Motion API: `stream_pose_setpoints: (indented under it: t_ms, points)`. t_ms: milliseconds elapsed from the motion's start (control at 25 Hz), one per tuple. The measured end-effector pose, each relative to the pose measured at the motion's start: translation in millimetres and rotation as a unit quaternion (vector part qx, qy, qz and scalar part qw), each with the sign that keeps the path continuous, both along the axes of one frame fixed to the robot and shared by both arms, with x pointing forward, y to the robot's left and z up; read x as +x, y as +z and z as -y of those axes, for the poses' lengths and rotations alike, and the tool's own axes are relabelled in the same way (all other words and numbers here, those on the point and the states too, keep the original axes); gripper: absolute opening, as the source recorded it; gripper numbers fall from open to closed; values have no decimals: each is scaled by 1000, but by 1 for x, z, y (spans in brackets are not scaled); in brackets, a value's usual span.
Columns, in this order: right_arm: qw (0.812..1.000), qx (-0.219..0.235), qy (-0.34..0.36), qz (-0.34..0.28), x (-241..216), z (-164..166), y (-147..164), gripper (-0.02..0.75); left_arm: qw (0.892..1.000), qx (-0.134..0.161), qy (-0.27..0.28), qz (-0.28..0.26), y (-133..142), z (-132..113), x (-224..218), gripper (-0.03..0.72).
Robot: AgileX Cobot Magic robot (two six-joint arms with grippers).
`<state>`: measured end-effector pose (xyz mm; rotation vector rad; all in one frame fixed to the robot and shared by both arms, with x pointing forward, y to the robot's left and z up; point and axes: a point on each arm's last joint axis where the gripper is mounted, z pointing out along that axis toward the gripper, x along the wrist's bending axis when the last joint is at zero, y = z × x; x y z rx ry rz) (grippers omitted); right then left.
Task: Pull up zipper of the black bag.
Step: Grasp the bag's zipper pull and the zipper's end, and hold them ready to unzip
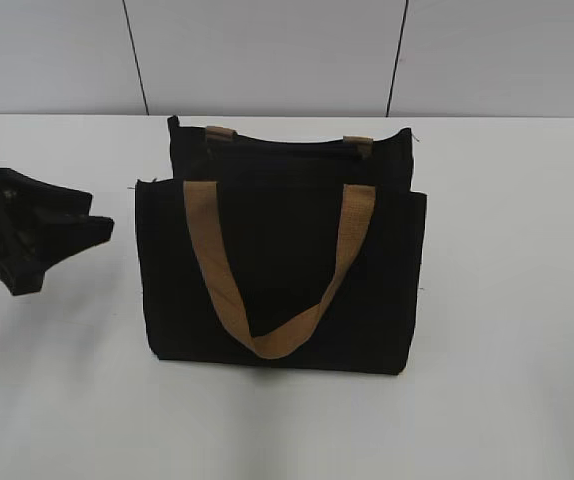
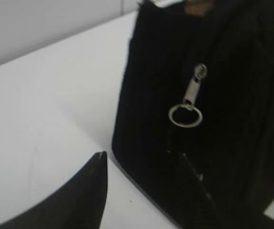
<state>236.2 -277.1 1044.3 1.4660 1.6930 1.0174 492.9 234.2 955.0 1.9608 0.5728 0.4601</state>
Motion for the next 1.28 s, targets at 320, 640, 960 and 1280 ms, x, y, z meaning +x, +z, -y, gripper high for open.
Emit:
stream_pose_setpoints:
  t_ms: [320, 640, 960, 1280]
  points:
    - [1000, 0, 0, 0, 0, 0, 0, 557, 992, 24, -106, -59, -43, 9, 24, 345]
    - [1000, 0, 0, 0, 0, 0, 0, 557, 985, -47, -152, -64, -61, 25, 52, 270]
    - [1000, 0, 0, 0, 0, 0, 0, 557, 985, -21, -158, -66, -72, 54, 63, 76]
    - [1000, 0, 0, 0, 0, 0, 0, 557, 991, 13, -126, -32, -50, 50, 65, -13]
